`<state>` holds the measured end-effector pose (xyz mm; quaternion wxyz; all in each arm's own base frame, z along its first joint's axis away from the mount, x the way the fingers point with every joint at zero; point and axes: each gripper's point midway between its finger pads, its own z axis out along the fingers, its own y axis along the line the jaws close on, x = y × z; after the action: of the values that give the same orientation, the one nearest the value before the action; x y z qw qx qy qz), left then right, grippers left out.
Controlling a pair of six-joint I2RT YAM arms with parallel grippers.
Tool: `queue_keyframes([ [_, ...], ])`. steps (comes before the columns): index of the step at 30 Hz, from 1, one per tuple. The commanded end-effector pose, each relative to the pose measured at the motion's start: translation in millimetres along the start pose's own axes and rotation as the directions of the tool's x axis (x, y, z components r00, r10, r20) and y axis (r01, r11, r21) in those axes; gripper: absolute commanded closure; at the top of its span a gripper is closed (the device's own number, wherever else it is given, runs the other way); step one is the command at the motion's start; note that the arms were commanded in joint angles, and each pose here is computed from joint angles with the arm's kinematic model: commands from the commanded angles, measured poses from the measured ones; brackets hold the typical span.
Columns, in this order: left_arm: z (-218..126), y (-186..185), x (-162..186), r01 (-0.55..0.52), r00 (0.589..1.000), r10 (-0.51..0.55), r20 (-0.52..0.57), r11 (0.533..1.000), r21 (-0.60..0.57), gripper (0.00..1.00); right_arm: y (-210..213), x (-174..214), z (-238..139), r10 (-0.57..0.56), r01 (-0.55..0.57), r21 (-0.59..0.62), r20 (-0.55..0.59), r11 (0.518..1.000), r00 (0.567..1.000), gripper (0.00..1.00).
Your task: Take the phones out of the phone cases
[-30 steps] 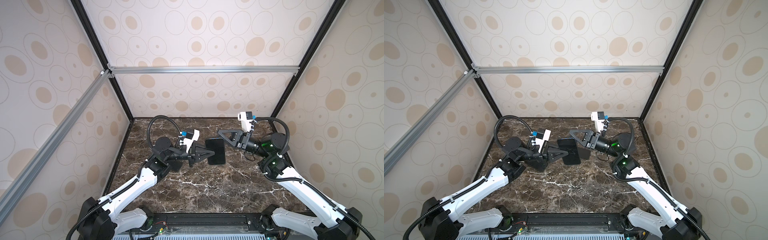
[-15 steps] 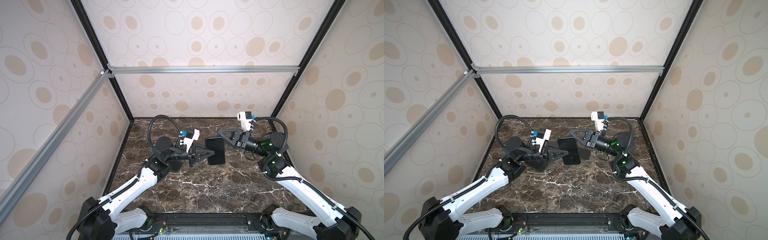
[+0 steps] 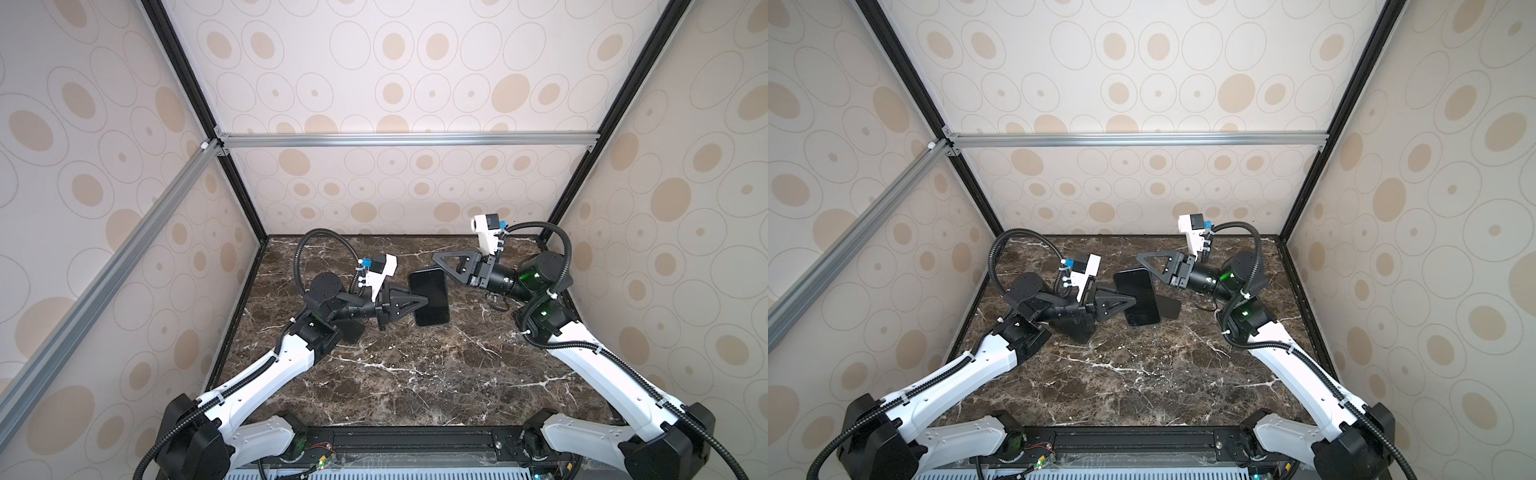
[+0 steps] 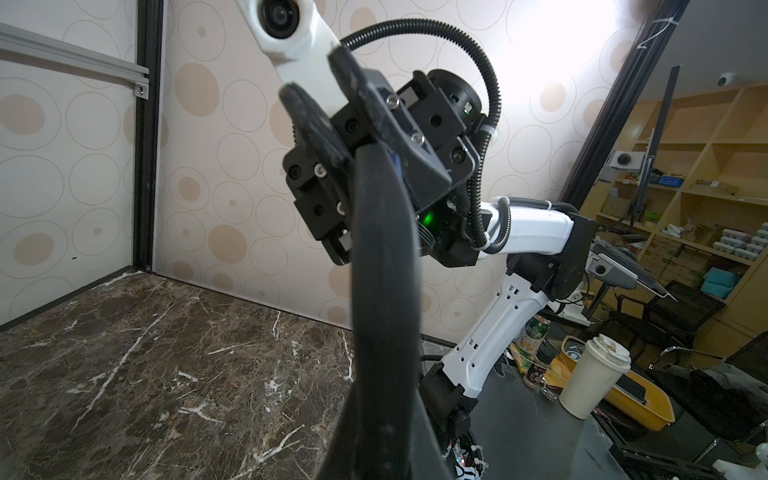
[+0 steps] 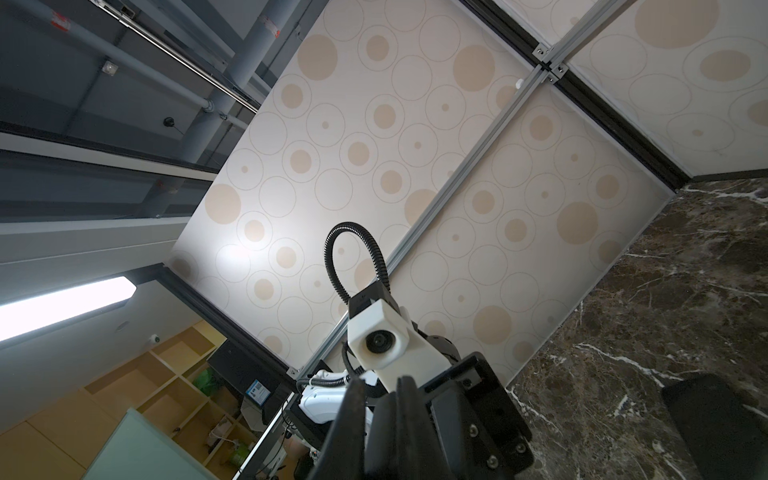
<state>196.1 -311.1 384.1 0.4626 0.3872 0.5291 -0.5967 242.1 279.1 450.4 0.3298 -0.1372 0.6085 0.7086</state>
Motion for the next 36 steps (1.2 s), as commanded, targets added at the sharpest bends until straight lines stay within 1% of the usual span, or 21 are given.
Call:
queue_keyframes([
  [1, -8.5, -70.7, -76.4, -0.352, 0.921, 0.319, 0.225, 0.927, 0.129, 1.00, -70.8, 34.3, 1.8, 0.201, -0.183, 0.168, -0.099, 0.969, 0.975, 1.00],
  [5, -8.5, -70.3, -76.7, -0.356, 0.920, 0.324, 0.220, 0.926, 0.125, 1.00, -76.0, 32.5, 2.9, 0.275, -0.260, 0.164, -0.076, 0.952, 0.958, 1.00],
  [10, -8.1, -69.8, -76.6, -0.365, 0.918, 0.336, 0.212, 0.924, 0.117, 1.00, -76.9, 36.6, 1.0, 0.336, -0.320, 0.168, -0.072, 0.932, 0.939, 1.00],
  [16, -8.3, -71.8, -76.7, -0.365, 0.918, 0.332, 0.219, 0.922, 0.129, 1.00, -91.0, 45.9, -6.7, 0.364, -0.342, 0.235, -0.056, 0.910, 0.930, 1.00],
  [18, -8.3, -72.8, -76.4, -0.365, 0.917, 0.332, 0.221, 0.921, 0.135, 1.00, -98.3, 47.9, -6.2, 0.383, -0.360, 0.246, -0.052, 0.900, 0.922, 1.00],
  [20, -7.8, -74.2, -75.5, -0.363, 0.919, 0.328, 0.219, 0.921, 0.142, 1.00, -99.3, 47.0, -2.8, 0.390, -0.367, 0.233, -0.059, 0.901, 0.919, 1.00],
  [22, -7.5, -76.1, -75.2, -0.363, 0.920, 0.327, 0.218, 0.919, 0.151, 1.00, -98.8, 45.0, 1.5, 0.376, -0.352, 0.219, -0.078, 0.910, 0.923, 1.00],
  [28, -6.2, -78.9, -73.8, -0.360, 0.922, 0.322, 0.216, 0.918, 0.167, 1.00, -87.4, 38.8, 11.5, 0.241, -0.216, 0.155, -0.167, 0.964, 0.956, 1.00],
  [34, -5.8, -80.8, -72.7, -0.356, 0.923, 0.316, 0.219, 0.917, 0.180, 1.00, -81.4, 28.6, 9.6, 0.111, -0.088, 0.135, -0.173, 0.987, 0.979, 1.00],
  [36, -5.9, -82.0, -72.7, -0.358, 0.923, 0.317, 0.220, 0.916, 0.182, 1.00, -85.1, 25.7, 7.2, 0.115, -0.092, 0.146, -0.160, 0.985, 0.980, 1.00],
])
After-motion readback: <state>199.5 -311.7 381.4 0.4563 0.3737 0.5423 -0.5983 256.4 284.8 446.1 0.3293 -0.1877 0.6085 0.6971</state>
